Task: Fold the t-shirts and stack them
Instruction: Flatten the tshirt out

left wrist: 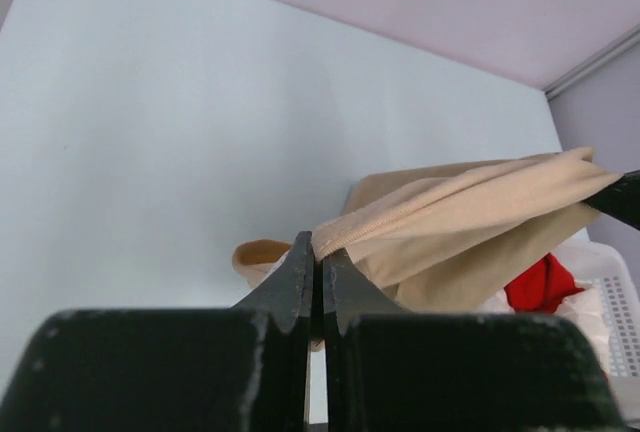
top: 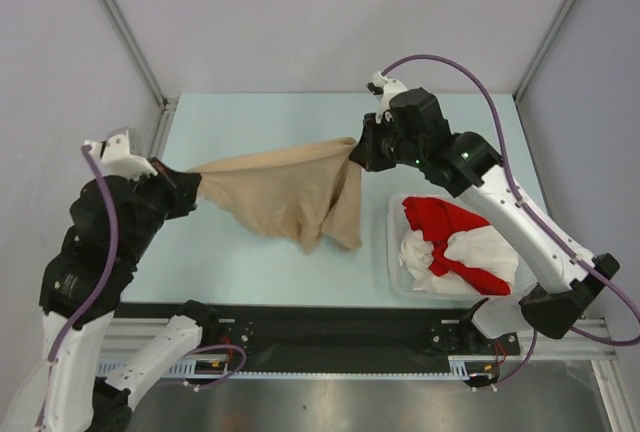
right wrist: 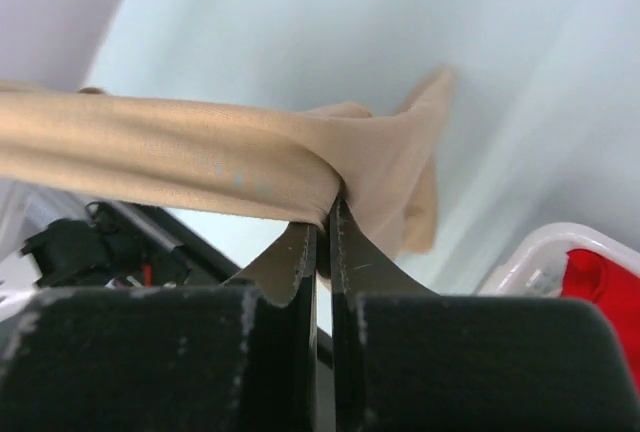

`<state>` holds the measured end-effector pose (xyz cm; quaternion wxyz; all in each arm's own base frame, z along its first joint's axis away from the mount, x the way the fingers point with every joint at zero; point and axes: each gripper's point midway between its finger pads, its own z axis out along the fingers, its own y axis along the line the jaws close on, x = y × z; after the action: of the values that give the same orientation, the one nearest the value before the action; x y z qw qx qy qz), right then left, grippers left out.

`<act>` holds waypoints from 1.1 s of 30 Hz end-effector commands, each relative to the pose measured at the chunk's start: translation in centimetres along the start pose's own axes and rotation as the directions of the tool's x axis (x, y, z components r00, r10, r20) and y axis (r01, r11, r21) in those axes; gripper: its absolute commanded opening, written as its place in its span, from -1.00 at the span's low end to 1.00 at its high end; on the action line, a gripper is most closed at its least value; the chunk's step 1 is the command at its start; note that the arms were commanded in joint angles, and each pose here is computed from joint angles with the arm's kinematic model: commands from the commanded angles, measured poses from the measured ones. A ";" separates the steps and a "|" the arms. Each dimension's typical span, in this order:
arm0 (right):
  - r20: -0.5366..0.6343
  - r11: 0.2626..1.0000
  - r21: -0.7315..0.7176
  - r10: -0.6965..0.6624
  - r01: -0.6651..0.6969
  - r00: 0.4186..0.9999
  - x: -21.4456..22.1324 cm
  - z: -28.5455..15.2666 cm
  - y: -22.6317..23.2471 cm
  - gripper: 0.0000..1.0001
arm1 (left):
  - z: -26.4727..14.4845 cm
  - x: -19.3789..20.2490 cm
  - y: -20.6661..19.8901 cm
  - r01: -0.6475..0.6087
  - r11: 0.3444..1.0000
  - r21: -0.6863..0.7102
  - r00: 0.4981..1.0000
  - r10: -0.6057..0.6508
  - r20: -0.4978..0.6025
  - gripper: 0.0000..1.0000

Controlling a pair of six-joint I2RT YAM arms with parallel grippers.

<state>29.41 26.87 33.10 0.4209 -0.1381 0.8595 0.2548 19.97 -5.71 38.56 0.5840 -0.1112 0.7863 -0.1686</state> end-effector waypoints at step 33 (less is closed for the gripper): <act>0.191 0.975 -0.167 -0.113 0.146 0.975 -2.2 -8.7 4.7 -1.00 | -10.3 -16.0 -0.5 -0.046 0.998 -0.047 0.879 0.063 0.472 -0.99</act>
<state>21.57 29.38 41.71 0.4797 -0.2469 0.7543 0.3742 16.57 -2.73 51.64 0.6993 -0.0726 0.6958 -0.1465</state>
